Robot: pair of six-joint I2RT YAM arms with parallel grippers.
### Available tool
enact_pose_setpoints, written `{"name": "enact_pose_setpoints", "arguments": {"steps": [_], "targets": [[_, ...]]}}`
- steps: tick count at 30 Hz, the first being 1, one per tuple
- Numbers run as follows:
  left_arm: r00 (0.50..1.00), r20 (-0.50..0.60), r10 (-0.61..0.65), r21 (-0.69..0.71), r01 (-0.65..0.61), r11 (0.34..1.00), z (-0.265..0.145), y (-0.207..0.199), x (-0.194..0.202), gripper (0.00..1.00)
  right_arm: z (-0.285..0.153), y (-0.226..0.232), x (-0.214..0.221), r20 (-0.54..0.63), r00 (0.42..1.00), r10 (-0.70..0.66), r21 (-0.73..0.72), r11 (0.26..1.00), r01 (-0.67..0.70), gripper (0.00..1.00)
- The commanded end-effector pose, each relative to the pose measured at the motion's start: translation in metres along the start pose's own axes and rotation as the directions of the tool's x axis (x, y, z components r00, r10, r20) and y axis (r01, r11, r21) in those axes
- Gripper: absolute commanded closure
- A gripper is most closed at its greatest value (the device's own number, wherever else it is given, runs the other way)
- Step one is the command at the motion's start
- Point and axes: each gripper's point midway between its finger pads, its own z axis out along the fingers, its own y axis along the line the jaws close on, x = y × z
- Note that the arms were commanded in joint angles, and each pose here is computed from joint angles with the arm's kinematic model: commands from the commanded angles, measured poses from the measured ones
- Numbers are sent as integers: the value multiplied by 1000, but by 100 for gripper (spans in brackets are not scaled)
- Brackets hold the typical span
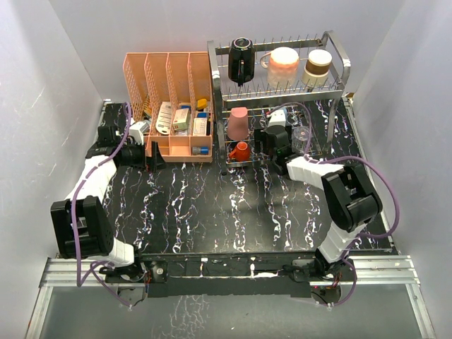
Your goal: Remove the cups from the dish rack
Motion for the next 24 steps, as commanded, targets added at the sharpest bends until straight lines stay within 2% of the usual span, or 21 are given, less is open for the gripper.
{"name": "enact_pose_setpoints", "arguments": {"steps": [1,9,17,24], "targets": [[996,53,69,89,-74,993,-14,-26,-5,3,-22,-4,-36,136,990,36,2,999,-37,33],[974,142,180,145,-200,969,-27,-49,-8,3,-51,-6,-44,192,979,72,-23,997,-69,45],[929,240,283,170,-327,930,-38,-67,-18,3,-90,0,-53,241,962,131,-65,991,-118,49],[890,260,374,183,-426,886,-41,-80,-19,3,-128,23,-49,215,956,201,-163,972,-167,53]]}}
